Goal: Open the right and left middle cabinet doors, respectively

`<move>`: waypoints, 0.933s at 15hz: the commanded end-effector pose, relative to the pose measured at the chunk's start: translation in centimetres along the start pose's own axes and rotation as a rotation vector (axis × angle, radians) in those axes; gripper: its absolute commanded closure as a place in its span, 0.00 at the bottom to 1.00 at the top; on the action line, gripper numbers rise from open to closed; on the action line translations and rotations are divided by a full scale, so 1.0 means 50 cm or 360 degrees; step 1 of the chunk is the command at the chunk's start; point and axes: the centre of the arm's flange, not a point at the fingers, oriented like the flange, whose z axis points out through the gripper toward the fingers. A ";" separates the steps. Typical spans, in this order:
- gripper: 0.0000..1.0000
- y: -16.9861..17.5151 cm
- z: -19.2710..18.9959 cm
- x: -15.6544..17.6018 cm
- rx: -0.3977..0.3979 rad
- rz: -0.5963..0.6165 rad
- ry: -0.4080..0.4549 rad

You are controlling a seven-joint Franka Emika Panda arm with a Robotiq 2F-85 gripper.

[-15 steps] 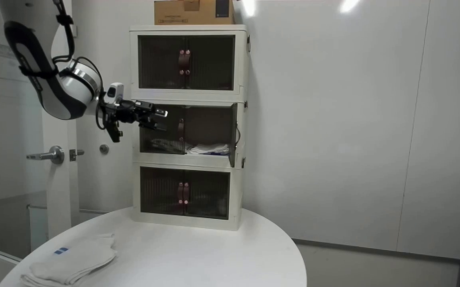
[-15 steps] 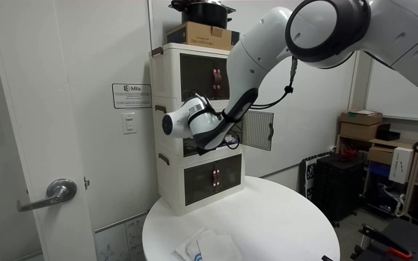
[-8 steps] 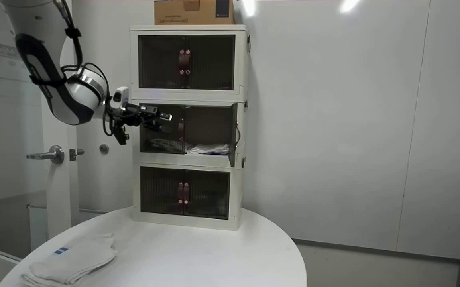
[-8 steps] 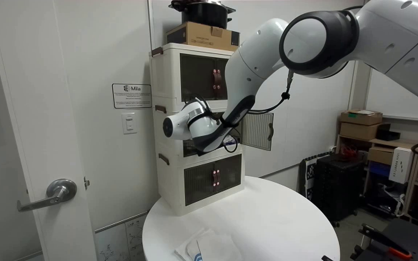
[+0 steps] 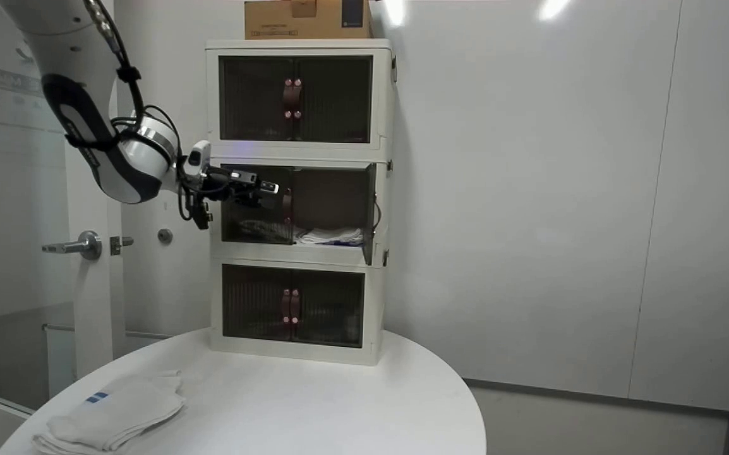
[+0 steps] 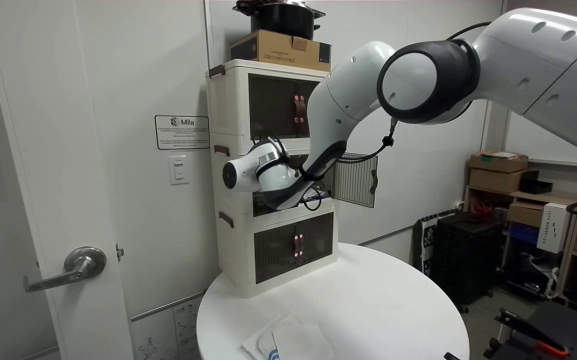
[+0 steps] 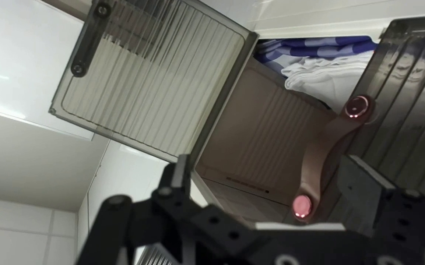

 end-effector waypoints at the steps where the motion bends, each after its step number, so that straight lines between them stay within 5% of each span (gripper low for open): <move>1: 0.00 -0.057 0.043 0.017 0.0036 0.0038 0.0048; 14: 0.00 -0.066 0.097 0.015 -0.0005 0.0062 0.0049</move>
